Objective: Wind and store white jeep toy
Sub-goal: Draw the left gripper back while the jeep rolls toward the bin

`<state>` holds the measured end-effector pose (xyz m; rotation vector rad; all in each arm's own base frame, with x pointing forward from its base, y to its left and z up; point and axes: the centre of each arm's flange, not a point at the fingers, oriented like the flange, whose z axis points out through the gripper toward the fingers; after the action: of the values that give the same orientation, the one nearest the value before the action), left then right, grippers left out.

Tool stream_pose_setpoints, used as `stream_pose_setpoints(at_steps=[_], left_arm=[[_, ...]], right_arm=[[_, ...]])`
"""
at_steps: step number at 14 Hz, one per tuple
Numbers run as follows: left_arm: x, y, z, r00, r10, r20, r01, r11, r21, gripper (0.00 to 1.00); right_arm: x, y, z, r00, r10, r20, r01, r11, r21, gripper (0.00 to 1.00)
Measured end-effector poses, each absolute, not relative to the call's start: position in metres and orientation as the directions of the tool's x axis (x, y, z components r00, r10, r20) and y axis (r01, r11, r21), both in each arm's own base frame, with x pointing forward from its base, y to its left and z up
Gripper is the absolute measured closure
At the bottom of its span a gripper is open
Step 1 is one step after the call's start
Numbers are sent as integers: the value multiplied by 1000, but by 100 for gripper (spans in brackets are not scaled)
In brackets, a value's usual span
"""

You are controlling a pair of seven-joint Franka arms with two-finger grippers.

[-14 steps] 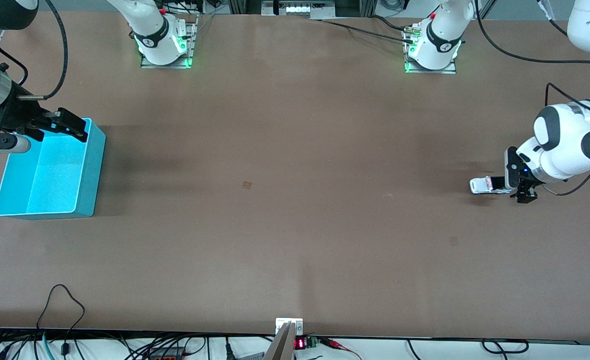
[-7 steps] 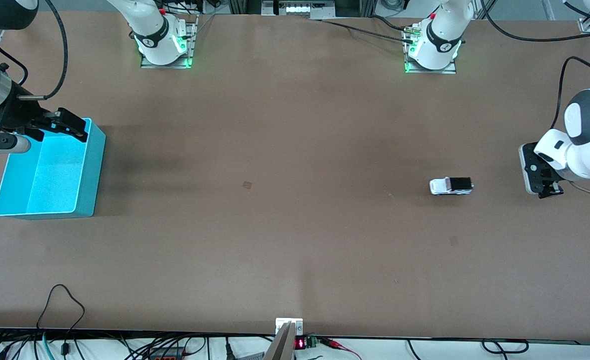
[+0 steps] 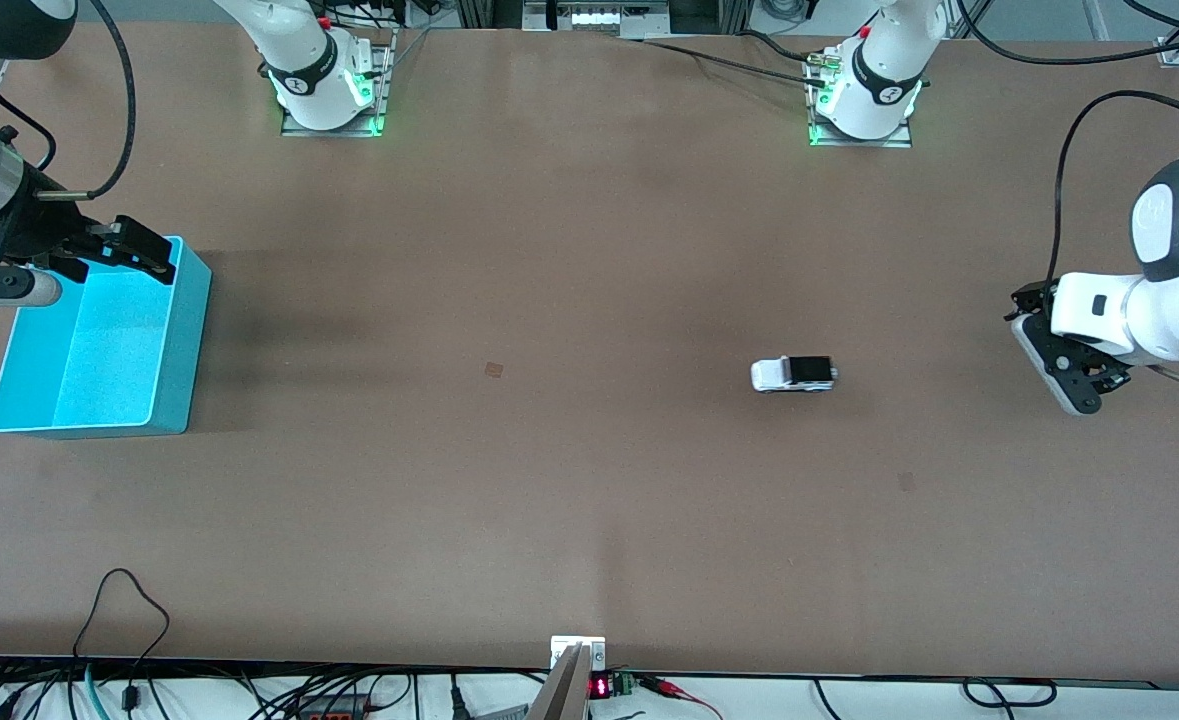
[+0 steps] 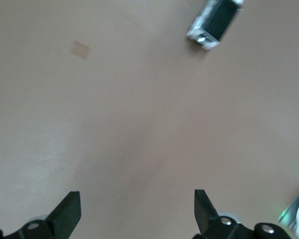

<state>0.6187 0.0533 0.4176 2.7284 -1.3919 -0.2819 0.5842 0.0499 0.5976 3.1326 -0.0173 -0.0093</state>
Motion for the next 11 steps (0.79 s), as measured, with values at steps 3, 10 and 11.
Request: stream_pose_setpoints(at_steps=[3, 10, 11], left_arm=[[627, 34, 449, 668, -733, -132, -725, -680, 107, 0], [611, 7, 522, 912, -403, -84, -400, -915, 50, 0], [606, 11, 534, 941, -332, -69, -329, -943, 45, 0]], right_arm=[[584, 50, 598, 1000, -11, -6, -11, -1000, 9, 0], [584, 50, 598, 1000, -11, -6, -11, -1000, 9, 0], [584, 50, 598, 1000, -11, -6, -11, -1000, 9, 0]])
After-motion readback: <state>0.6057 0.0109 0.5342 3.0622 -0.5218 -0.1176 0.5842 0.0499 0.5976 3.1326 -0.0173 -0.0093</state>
